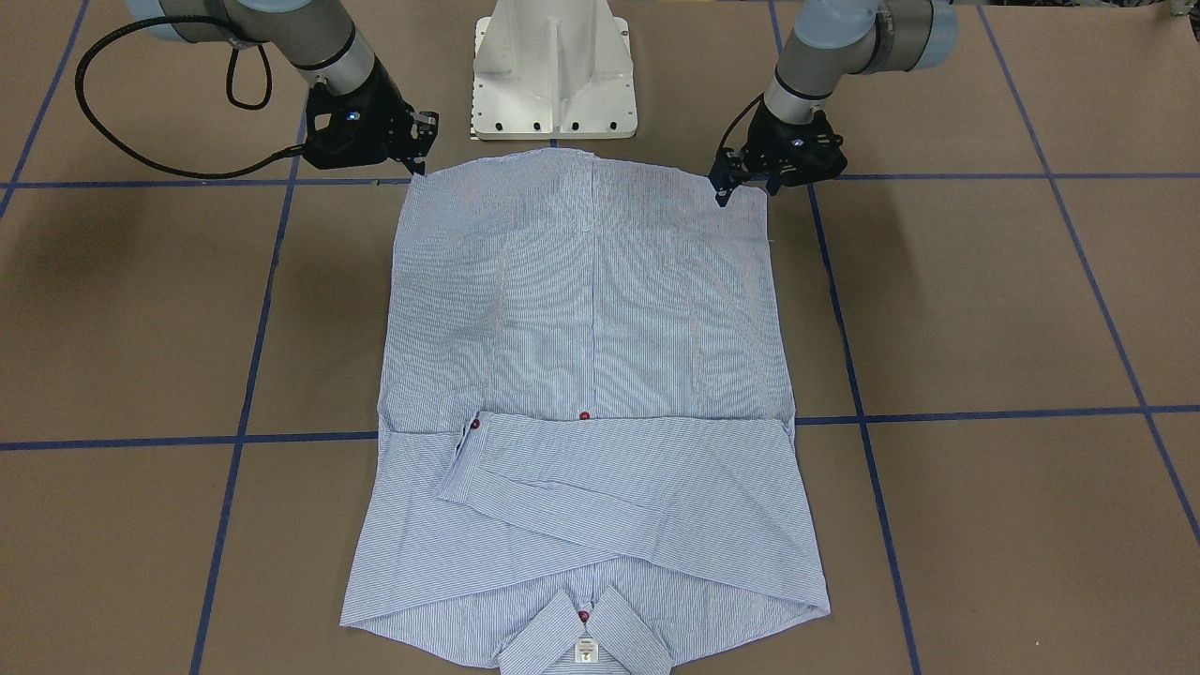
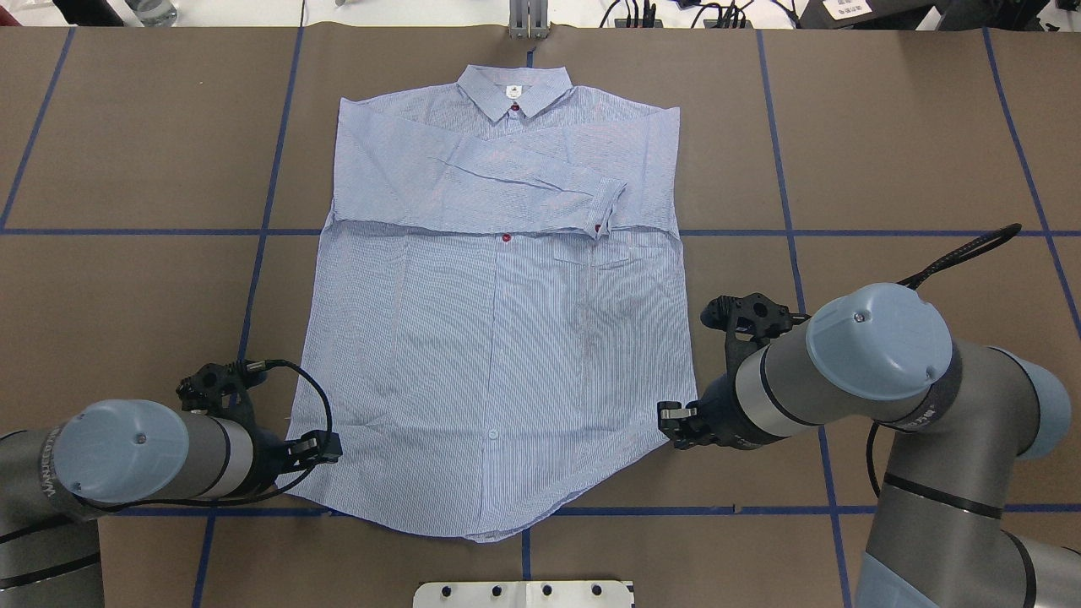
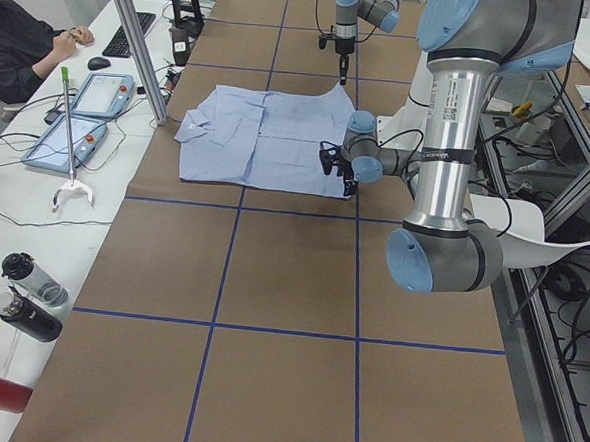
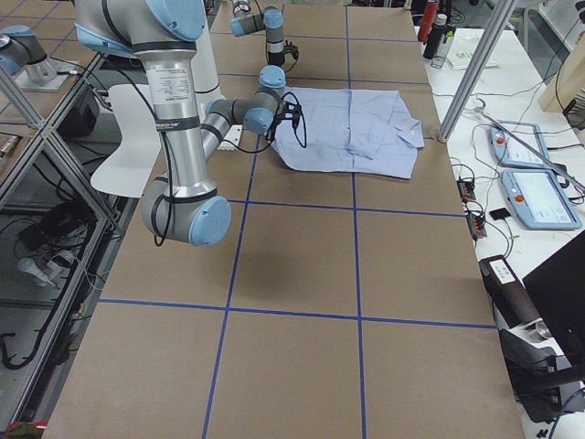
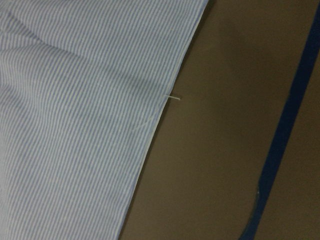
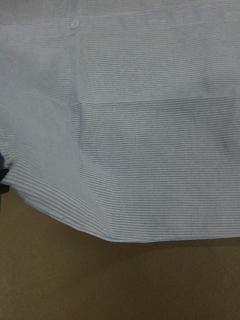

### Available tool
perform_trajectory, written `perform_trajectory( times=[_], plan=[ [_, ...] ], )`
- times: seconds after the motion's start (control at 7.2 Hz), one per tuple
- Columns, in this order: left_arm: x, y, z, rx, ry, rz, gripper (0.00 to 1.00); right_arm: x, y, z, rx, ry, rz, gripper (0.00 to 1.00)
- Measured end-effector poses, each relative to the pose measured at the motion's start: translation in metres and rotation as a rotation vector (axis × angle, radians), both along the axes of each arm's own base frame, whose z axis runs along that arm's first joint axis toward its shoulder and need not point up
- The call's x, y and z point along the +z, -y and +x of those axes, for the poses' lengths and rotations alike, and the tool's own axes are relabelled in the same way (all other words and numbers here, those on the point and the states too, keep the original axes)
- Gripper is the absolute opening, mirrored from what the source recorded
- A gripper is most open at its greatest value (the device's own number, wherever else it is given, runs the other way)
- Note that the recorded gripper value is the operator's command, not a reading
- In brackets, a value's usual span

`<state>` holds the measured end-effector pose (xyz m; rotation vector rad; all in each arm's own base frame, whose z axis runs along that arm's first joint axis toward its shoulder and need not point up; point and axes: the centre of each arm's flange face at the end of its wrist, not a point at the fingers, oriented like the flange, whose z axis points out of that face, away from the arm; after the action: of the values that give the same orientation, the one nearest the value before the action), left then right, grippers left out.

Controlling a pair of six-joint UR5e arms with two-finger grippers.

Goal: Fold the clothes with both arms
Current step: 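Move both grippers down along the shirt sides and grasp the hem corners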

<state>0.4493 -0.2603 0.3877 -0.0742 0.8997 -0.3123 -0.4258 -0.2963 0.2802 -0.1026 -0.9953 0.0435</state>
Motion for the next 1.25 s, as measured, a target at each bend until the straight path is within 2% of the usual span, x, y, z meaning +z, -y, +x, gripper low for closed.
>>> perform_trajectory(
  times=[0.56,0.83,1.11,1.25],
  plan=[
    [0.013,-0.003,-0.002,-0.002,0.035,-0.006,0.83,0.000,0.001,0.000,0.002,-0.001,-0.001,0.00],
    [0.017,-0.004,-0.004,-0.002,0.042,-0.008,0.76,0.001,0.001,0.001,0.003,-0.002,-0.001,0.00],
    [0.016,-0.004,-0.004,-0.002,0.041,-0.008,0.64,0.001,0.001,0.001,0.003,-0.002,-0.001,0.00],
    [0.016,-0.004,-0.004,-0.003,0.040,-0.009,0.64,0.001,0.002,0.001,0.004,-0.002,-0.001,0.00]
  ],
)
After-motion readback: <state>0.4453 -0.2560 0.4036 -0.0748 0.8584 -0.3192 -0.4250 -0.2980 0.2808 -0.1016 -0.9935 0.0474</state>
